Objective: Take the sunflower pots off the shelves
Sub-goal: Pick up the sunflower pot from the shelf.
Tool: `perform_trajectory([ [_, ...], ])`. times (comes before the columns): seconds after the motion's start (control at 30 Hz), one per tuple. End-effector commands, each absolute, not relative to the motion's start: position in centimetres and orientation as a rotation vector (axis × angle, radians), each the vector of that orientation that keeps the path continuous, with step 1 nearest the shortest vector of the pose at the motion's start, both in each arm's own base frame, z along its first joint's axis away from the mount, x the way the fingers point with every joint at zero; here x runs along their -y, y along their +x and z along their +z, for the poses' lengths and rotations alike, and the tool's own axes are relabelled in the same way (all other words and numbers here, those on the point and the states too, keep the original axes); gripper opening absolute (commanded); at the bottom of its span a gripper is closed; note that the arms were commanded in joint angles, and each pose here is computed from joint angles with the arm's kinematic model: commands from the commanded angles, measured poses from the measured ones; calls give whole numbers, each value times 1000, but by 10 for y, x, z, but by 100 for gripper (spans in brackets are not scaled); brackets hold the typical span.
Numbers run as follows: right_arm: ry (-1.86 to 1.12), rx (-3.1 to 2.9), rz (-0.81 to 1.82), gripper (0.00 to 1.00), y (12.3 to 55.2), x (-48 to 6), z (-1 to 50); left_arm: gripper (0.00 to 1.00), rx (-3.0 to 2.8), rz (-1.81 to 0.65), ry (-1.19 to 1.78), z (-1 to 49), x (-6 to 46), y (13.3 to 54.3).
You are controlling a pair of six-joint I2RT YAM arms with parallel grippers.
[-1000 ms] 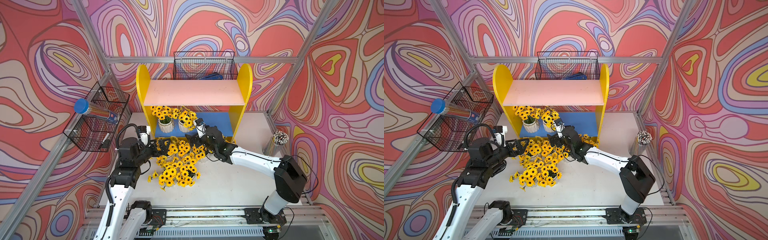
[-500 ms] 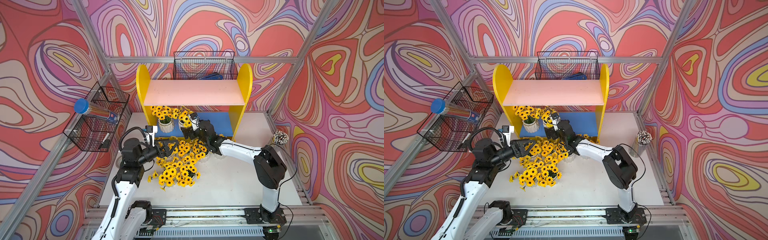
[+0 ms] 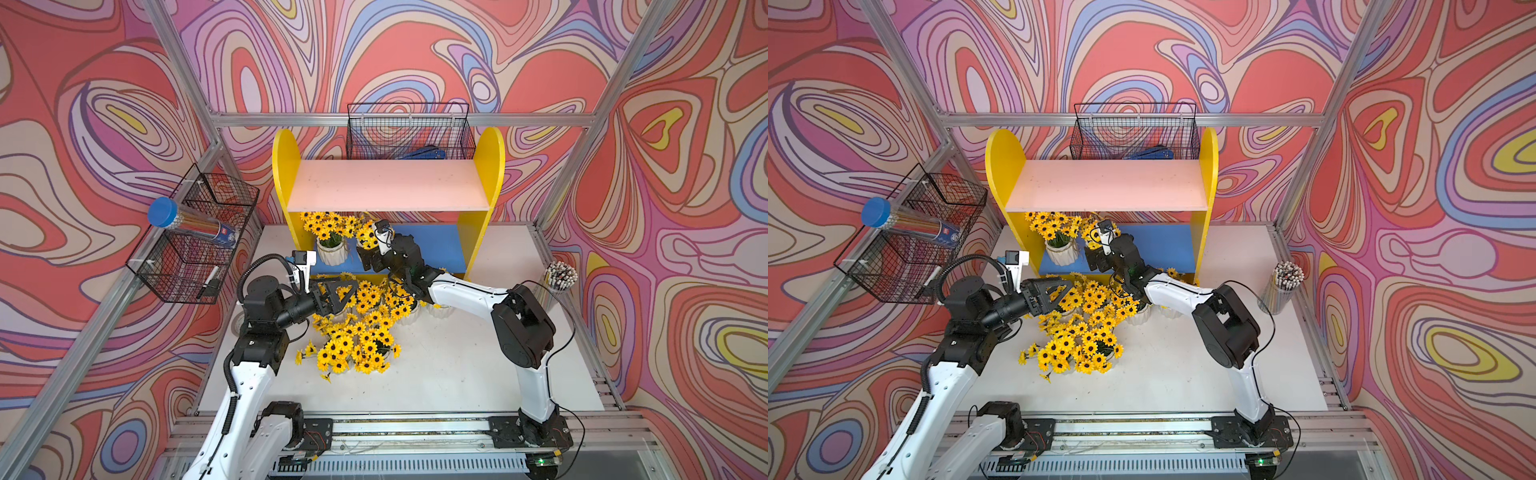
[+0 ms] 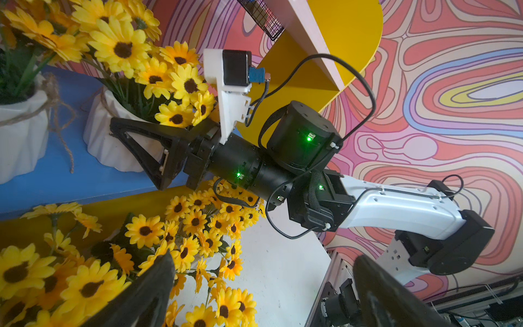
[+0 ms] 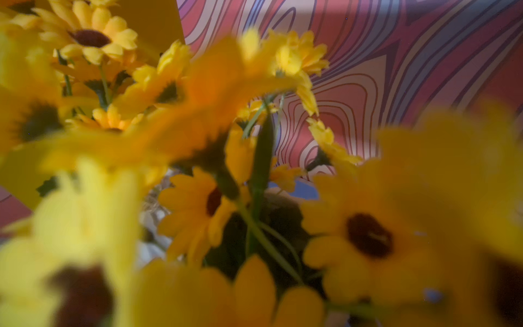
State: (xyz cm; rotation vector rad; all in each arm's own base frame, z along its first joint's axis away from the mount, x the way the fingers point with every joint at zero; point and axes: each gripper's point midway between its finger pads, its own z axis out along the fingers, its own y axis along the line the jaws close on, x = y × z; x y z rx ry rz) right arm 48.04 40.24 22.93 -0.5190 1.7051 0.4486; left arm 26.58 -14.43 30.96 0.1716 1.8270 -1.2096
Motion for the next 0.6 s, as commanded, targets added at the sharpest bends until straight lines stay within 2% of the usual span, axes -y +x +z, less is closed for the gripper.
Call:
perform_trajectory([
  [0.0, -498, -1682, 421, 98, 493, -400, 226, 100, -1800, -1216, 207, 318, 147, 264],
  [0.13, -475, -1665, 407, 98, 499, -400, 227, 100, -1806, -1214, 202, 316, 146, 265],
  [0.3, -465, -1645, 414, 90, 499, -399, 225, 100, -1817, -1215, 198, 313, 146, 266],
  [0.4, -472, -1637, 416, 83, 499, -400, 222, 100, -1819, -1218, 198, 313, 147, 266],
  [0.57, -501, -1607, 443, 61, 493, -404, 229, 100, -1818, -1213, 201, 313, 147, 266],
])
